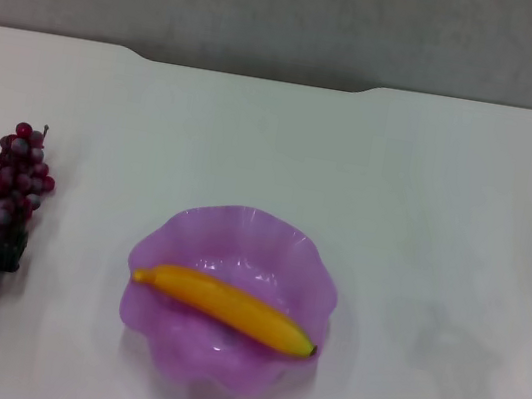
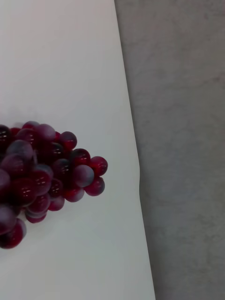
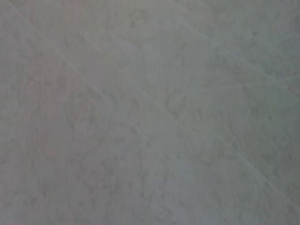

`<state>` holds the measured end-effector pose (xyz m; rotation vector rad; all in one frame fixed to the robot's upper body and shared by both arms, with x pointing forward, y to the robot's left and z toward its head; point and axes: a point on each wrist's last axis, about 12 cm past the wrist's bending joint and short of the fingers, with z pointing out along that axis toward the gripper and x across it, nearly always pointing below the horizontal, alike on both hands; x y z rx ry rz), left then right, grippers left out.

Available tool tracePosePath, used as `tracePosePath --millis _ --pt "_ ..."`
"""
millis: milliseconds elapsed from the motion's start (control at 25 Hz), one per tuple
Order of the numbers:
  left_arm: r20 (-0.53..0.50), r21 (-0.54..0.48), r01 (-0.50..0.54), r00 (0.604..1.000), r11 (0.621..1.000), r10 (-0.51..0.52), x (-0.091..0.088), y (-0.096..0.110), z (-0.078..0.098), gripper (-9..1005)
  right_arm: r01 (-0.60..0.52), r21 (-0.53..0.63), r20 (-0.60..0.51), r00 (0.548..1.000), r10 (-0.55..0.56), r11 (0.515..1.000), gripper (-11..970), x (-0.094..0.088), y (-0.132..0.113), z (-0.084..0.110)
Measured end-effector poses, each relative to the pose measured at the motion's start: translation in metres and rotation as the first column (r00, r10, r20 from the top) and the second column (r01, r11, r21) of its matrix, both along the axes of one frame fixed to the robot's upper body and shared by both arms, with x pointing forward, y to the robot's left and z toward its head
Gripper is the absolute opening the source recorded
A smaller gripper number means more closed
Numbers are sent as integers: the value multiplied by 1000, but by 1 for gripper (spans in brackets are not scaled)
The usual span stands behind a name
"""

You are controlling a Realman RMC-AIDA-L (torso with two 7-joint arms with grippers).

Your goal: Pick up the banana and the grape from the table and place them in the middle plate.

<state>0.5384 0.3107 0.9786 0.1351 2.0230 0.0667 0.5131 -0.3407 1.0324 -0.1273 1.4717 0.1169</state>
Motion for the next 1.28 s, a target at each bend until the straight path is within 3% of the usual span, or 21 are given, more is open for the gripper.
tracePosePath --millis 560,1280 --pt "47 -40 12 999 999 -10 4 -7 7 389 -14 -4 -2 1000 14 1000 0 2 3 0" --pt "239 -172 -2 970 985 43 -12 -1 20 363 -26 -11 -21 999 25 1000 0 5 5 -1"
